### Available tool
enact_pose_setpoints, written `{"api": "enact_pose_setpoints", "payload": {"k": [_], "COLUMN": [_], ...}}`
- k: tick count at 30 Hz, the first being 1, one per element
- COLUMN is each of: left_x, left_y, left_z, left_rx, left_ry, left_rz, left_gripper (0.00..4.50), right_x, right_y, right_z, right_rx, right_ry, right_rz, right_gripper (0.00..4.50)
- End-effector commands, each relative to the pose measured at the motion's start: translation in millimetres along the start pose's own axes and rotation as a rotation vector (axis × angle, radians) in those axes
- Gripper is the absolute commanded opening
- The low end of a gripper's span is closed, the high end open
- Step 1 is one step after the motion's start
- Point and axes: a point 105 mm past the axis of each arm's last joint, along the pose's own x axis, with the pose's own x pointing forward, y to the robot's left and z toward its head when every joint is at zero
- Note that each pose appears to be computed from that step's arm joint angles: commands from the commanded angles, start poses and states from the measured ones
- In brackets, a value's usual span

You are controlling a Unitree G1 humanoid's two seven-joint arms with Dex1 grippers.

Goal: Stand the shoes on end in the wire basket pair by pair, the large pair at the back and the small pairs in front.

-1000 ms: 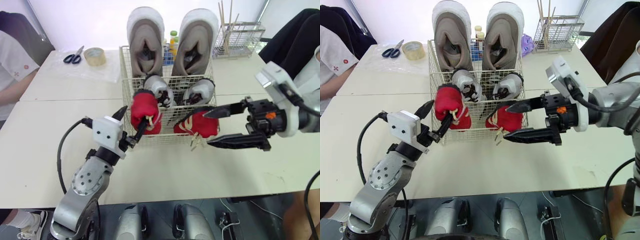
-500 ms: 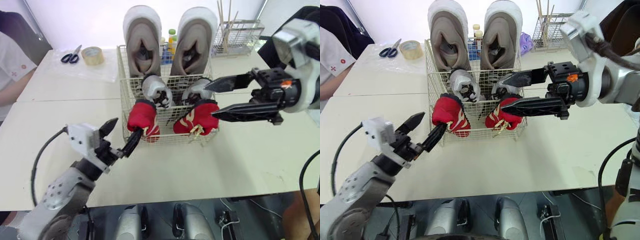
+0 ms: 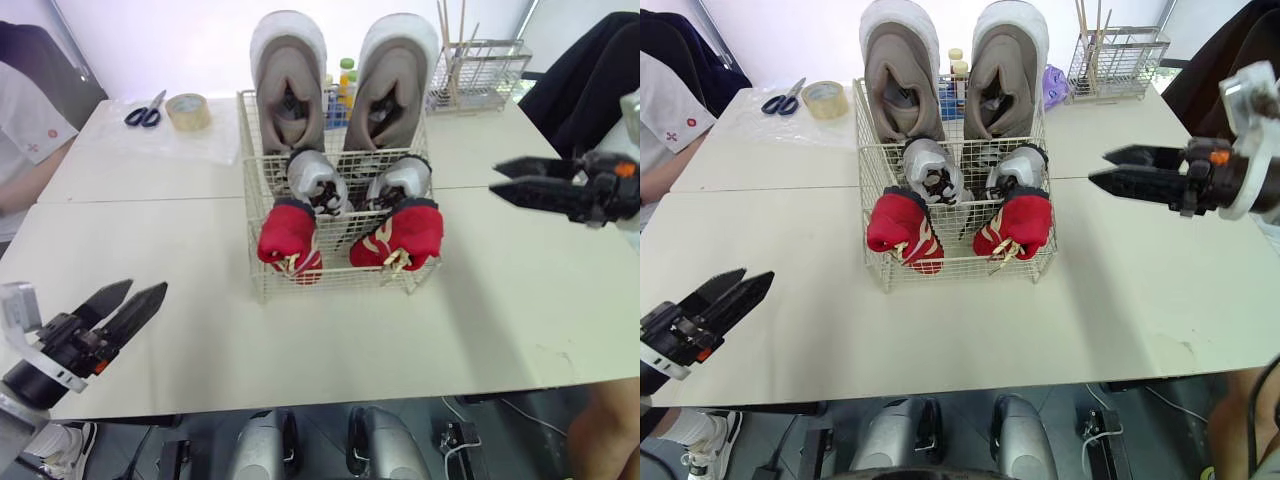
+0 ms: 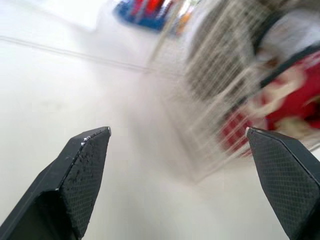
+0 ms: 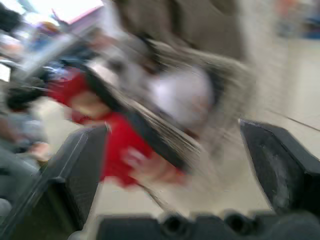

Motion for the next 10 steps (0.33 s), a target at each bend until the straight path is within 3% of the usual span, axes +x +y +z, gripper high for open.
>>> {"api": "enact_pose_setpoints", "payload": {"k": [1, 6, 10], "left_x": [8.2, 26.8, 36.2], "left_y": [25.8, 30.6, 30.0], "left_z": [-14.3, -40.6, -32.7], "left_rx": [0.085, 0.135, 0.161], "left_ry": [0.007, 0.055, 0.044], "left_rz": [0.136, 0.198, 0.184], "left_gripper": [4.49, 4.49, 4.49], "right_x": [16.6, 18.5, 2.6], "right_y": [-17.5, -49.6, -74.5], "right_z": [-17.9, -62.4, -89.3], "right_rx": [-0.13, -0.073, -0.004], "right_ry": [0.019, -0.053, -0.196], "right_rz": [-0.152, -0.401, -0.653], "right_gripper": [4.5, 4.5, 4.5]}}
